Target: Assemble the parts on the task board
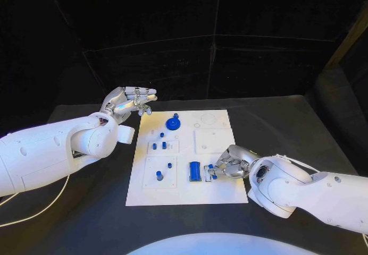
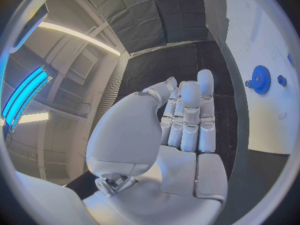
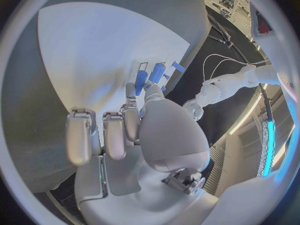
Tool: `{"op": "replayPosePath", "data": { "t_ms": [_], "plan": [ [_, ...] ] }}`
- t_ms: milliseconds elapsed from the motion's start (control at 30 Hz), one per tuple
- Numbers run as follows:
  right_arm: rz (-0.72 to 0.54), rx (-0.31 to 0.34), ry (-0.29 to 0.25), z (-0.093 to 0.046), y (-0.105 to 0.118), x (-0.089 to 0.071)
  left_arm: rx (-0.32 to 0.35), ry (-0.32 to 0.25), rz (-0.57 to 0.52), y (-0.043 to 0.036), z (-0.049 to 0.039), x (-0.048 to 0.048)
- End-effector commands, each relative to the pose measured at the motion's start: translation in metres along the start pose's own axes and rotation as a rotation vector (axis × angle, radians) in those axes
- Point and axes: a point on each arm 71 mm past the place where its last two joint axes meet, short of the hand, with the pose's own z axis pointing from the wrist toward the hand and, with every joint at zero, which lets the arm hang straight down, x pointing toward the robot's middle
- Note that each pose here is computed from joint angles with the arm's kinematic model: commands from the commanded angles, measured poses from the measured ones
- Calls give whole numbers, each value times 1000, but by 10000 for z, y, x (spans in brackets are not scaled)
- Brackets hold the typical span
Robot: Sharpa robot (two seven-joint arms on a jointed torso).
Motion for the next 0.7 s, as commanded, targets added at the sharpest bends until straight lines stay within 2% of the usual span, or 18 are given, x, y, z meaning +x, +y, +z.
{"op": "replayPosePath", "data": {
  "t_ms": [33, 700],
  "plan": [
    [0, 19, 26, 13, 6, 24, 5, 12, -7, -11, 0, 14],
    [-11, 11, 46, 74, 96, 89, -9, 27, -15, -3, -3, 32]
  ]
}}
